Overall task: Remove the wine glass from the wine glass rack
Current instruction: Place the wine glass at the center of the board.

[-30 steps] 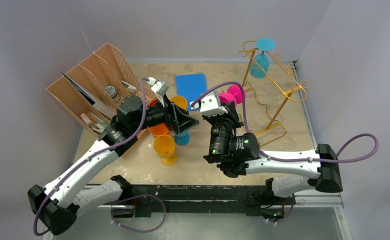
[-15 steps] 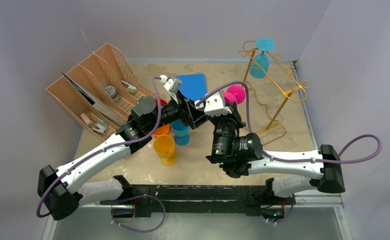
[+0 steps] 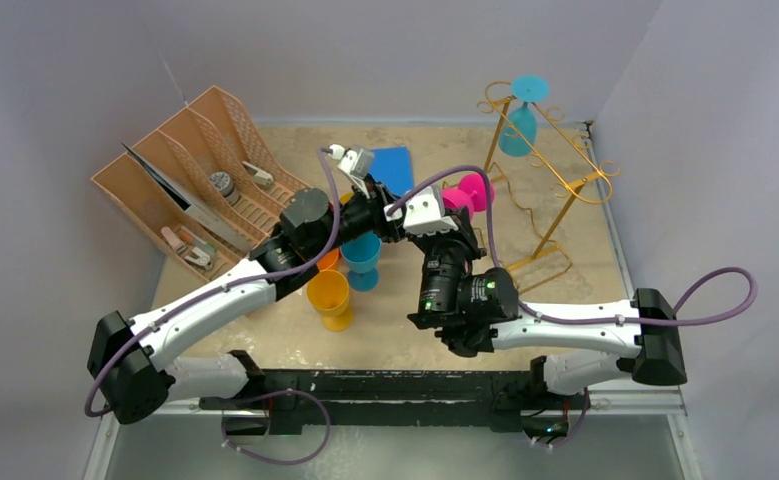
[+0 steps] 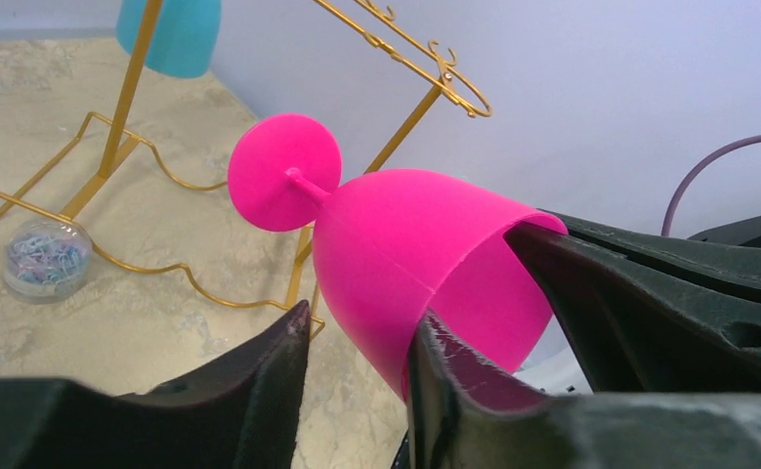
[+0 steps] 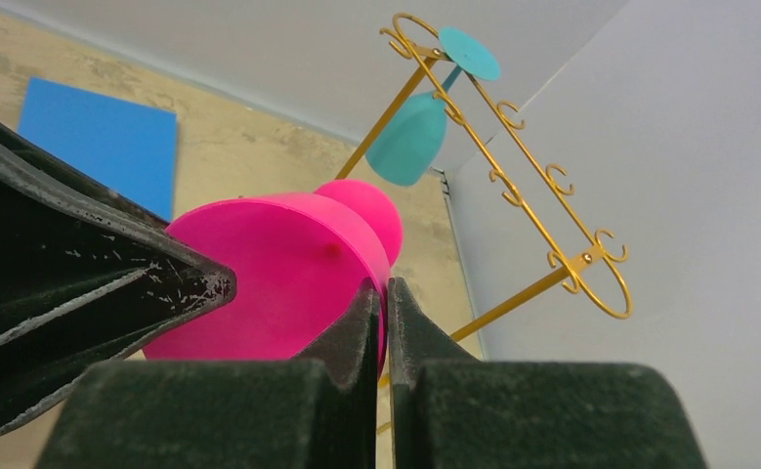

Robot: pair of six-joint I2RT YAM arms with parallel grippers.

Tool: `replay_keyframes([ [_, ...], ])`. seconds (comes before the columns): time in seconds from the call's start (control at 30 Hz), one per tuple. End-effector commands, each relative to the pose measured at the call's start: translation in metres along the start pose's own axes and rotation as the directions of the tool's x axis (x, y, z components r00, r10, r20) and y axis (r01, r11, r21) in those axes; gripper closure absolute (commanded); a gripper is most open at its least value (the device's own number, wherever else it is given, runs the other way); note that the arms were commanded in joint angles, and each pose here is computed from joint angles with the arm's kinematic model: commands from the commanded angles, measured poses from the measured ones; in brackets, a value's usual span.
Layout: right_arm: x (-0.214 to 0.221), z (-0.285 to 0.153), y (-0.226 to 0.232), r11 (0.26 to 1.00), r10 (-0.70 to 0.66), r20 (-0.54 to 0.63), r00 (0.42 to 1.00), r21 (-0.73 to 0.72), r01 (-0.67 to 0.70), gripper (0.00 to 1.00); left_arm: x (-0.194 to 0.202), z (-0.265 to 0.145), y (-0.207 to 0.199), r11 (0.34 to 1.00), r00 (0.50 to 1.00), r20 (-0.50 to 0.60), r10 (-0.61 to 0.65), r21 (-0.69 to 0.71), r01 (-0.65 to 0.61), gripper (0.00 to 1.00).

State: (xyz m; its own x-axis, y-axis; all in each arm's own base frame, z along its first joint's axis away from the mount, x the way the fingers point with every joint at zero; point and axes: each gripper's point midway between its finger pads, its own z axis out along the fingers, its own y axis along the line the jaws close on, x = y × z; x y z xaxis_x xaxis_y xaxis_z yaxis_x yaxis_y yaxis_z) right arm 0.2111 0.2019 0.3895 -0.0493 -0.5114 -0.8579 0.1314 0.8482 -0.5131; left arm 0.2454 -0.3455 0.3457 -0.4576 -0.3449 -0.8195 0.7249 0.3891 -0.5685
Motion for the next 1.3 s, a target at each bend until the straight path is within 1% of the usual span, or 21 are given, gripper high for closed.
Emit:
replay_keyframes([
  [0.0, 0.019, -0.009, -0.01, 0.991, 0.132, -0.133, 0.982, 0.019, -0.131, 1.0, -0.021, 0.005, -0.009, 1.0, 0.997, 0.078, 0.006, 0.003, -0.006, 0.68],
  [0.1, 0.02, -0.009, -0.01, 0.991, 0.132, -0.134, 0.982, 0.019, -0.13, 1.0, -0.019, 0.01, -0.012, 1.0, 0.998, 0.068, 0.008, 0.011, -0.009, 0.81],
  [0.3, 0.02, -0.009, -0.008, 0.993, 0.121, -0.133, 0.984, 0.016, -0.12, 1.0, -0.015, 0.018, -0.014, 1.0, 0.999, 0.05, 0.011, 0.008, -0.012, 0.99],
  [0.43, 0.02, -0.01, -0.006, 0.994, 0.113, -0.132, 0.985, 0.014, -0.112, 0.99, -0.013, 0.019, -0.012, 1.0, 0.999, 0.043, 0.015, -0.013, -0.015, 1.0],
  [0.53, 0.019, -0.01, -0.006, 0.994, 0.113, -0.132, 0.985, 0.012, -0.112, 0.94, -0.013, 0.019, -0.009, 0.999, 0.999, 0.043, 0.018, -0.04, -0.017, 1.0],
  [0.63, 0.016, -0.012, -0.007, 0.995, 0.099, -0.129, 0.987, 0.003, -0.099, 0.82, -0.012, 0.018, -0.006, 0.998, 0.999, 0.033, 0.024, -0.064, -0.021, 1.0],
  [0.67, 0.014, -0.012, -0.007, 0.996, 0.089, -0.128, 0.988, -0.002, -0.09, 0.76, -0.012, 0.018, -0.005, 0.997, 0.999, 0.025, 0.026, -0.072, -0.024, 1.0],
  [0.7, 0.012, -0.014, -0.006, 0.997, 0.078, -0.125, 0.989, -0.01, -0.08, 0.66, -0.013, 0.018, -0.004, 0.997, 0.999, 0.02, 0.026, -0.08, -0.025, 1.0],
  [0.73, 0.01, -0.015, -0.005, 0.997, 0.069, -0.122, 0.99, -0.018, -0.072, 0.53, -0.013, 0.018, -0.003, 0.996, 1.0, 0.016, 0.026, -0.088, -0.025, 1.0],
  [0.77, 0.007, -0.017, -0.004, 0.998, 0.061, -0.118, 0.991, -0.026, -0.065, 0.43, -0.013, 0.017, -0.002, 0.995, 1.0, 0.016, 0.026, -0.099, -0.024, 1.0],
  [0.8, 0.005, -0.019, -0.004, 0.998, 0.058, -0.114, 0.992, -0.033, -0.062, 0.36, -0.014, 0.016, 0.0, 0.994, 1.0, 0.018, 0.026, -0.111, -0.024, 1.0],
  [0.9, -0.001, -0.022, -0.003, 0.996, 0.069, -0.1, 0.993, -0.05, -0.074, 0.26, -0.016, 0.012, 0.006, 0.988, 0.999, 0.023, 0.027, -0.152, -0.023, 1.0],
  [1.0, -0.01, -0.027, -0.003, 0.994, 0.073, -0.079, 0.994, -0.074, -0.079, 0.2, -0.016, 0.008, 0.011, 0.982, 0.999, 0.016, 0.03, -0.188, -0.026, 1.0],
  [1.07, -0.019, -0.031, -0.004, 0.992, 0.082, -0.05, 0.995, -0.095, -0.087, 0.13, -0.016, 0.005, 0.018, 0.972, 0.999, 0.012, 0.033, -0.231, -0.03, 1.0],
  [1.13, -0.031, -0.032, -0.009, 0.991, 0.082, -0.026, 0.996, -0.107, -0.085, 0.11, -0.015, 0.002, 0.023, 0.965, 0.999, 0.005, 0.036, -0.262, -0.033, 1.0],
  [1.27, -0.059, -0.028, -0.028, 0.992, 0.076, 0.034, 0.997, -0.107, -0.072, 0.1, -0.015, -0.003, 0.026, 0.959, 0.999, 0.002, 0.044, -0.28, -0.041, 1.0],
])
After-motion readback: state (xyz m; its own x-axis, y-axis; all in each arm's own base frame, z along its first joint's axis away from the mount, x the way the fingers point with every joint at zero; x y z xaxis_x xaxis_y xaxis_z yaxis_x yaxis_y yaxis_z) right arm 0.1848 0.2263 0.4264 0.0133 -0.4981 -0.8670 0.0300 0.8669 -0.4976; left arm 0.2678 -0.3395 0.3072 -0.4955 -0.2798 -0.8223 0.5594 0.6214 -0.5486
